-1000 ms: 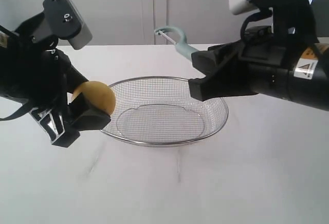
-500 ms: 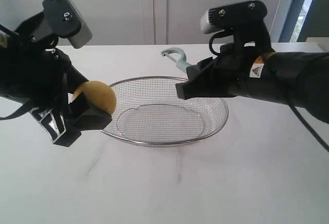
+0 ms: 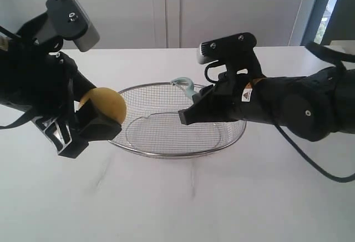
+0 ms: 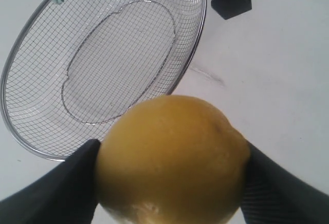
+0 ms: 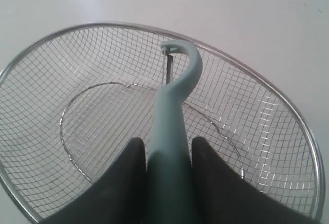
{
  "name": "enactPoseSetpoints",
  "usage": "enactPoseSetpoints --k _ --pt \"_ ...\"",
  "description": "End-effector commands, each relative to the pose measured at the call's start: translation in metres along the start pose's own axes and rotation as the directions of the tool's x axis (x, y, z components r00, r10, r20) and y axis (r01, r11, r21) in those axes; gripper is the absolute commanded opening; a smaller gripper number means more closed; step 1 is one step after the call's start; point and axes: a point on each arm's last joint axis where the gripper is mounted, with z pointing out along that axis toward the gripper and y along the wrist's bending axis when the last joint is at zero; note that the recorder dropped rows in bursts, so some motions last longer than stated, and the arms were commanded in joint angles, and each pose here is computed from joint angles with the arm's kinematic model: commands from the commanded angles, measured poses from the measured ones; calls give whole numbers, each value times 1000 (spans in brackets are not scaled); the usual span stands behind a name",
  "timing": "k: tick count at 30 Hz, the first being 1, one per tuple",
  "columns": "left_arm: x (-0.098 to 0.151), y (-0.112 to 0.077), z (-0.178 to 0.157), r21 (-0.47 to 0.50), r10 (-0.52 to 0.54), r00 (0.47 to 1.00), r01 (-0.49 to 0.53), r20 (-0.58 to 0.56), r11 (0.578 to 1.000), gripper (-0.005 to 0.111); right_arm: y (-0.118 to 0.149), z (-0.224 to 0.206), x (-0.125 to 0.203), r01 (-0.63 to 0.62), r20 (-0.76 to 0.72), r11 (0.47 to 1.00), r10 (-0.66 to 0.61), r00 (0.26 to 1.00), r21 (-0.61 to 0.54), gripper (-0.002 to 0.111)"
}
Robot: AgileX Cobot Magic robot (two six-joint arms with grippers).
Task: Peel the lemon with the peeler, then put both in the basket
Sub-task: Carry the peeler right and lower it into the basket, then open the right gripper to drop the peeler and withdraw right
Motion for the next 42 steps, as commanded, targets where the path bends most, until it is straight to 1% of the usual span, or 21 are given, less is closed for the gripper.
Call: enactPoseSetpoints --k 1,14,22,35,42 --pt "0 -3 -2 13 -20 1000 20 13 1000 0 -2 8 -1 4 30 1000 -4 1000 6 0" --pt "0 -3 -2 13 -20 1000 20 13 1000 0 -5 31 13 1 12 1000 -2 1000 15 0" --pt "0 -3 -2 14 -20 1000 20 11 1000 0 -5 45 25 70 -22 997 -70 997 15 0" --pt "0 -3 -2 16 -20 1000 20 10 1000 0 -6 63 44 88 -72 996 -86 994 13 0" --pt "0 -3 -2 14 -20 1000 20 11 1000 0 -6 67 47 97 -75 995 -95 993 13 0"
